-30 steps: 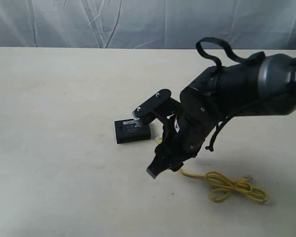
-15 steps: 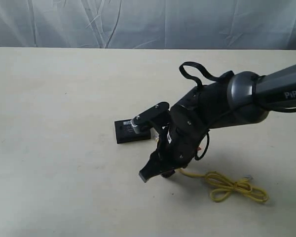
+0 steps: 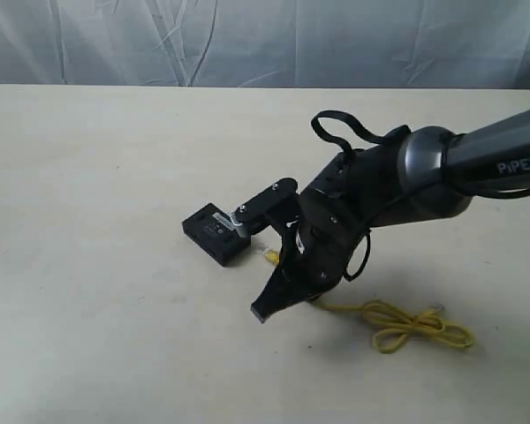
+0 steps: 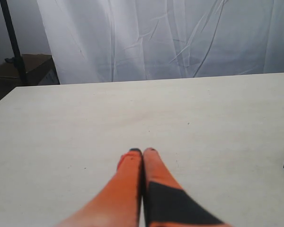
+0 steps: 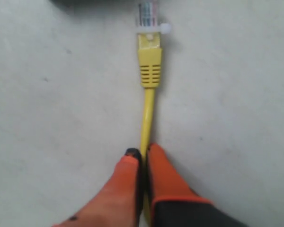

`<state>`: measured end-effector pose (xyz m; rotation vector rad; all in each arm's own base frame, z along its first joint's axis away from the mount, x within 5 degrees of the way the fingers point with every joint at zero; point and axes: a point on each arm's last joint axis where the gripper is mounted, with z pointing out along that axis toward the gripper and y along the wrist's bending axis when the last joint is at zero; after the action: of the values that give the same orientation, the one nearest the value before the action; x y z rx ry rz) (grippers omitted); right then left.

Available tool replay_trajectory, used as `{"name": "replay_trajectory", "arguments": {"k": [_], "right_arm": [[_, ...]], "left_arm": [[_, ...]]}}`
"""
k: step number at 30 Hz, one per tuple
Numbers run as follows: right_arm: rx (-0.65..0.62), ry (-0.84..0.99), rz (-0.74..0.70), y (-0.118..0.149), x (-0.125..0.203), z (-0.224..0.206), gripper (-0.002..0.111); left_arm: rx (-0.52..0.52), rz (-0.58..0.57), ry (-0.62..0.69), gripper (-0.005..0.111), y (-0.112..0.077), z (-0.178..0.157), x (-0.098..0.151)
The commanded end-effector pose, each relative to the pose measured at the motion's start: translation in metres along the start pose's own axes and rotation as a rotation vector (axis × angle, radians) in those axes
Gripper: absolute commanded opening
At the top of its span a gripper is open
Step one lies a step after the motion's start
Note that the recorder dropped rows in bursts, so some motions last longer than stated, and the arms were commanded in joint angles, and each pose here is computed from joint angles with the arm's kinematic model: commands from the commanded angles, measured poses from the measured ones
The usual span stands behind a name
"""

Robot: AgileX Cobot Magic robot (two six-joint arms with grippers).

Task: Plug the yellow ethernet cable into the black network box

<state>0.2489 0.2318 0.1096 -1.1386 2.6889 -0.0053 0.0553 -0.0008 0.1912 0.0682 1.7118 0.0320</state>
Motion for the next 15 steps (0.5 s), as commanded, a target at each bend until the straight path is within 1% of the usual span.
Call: {"name": "replay_trajectory", "arguments": {"k": [1,5,9,15], "right_arm": [[0.1,0.15,-0.115,-0.011,0.017,-0.006,0.0],[0.11,0.092,-0.145,-0.013,0.021,-0.018,0.0],[0.11,0.07,-0.193,-0.013,0.027,-0.022,0.0],[0.09,0.04,-0.186,-0.011,0.026,-0.022,0.0]], "left_arm": [[-0.004,0.001,-0.004,0.0,0.0,0.0,-0.002],[-0.004,0.001,-0.004,0.0,0.0,0.0,-0.002],[-0.004,0.001,-0.004,0.0,0.0,0.0,-0.002],[-0.004,0.001,-0.004,0.0,0.0,0.0,-0.002]]}}
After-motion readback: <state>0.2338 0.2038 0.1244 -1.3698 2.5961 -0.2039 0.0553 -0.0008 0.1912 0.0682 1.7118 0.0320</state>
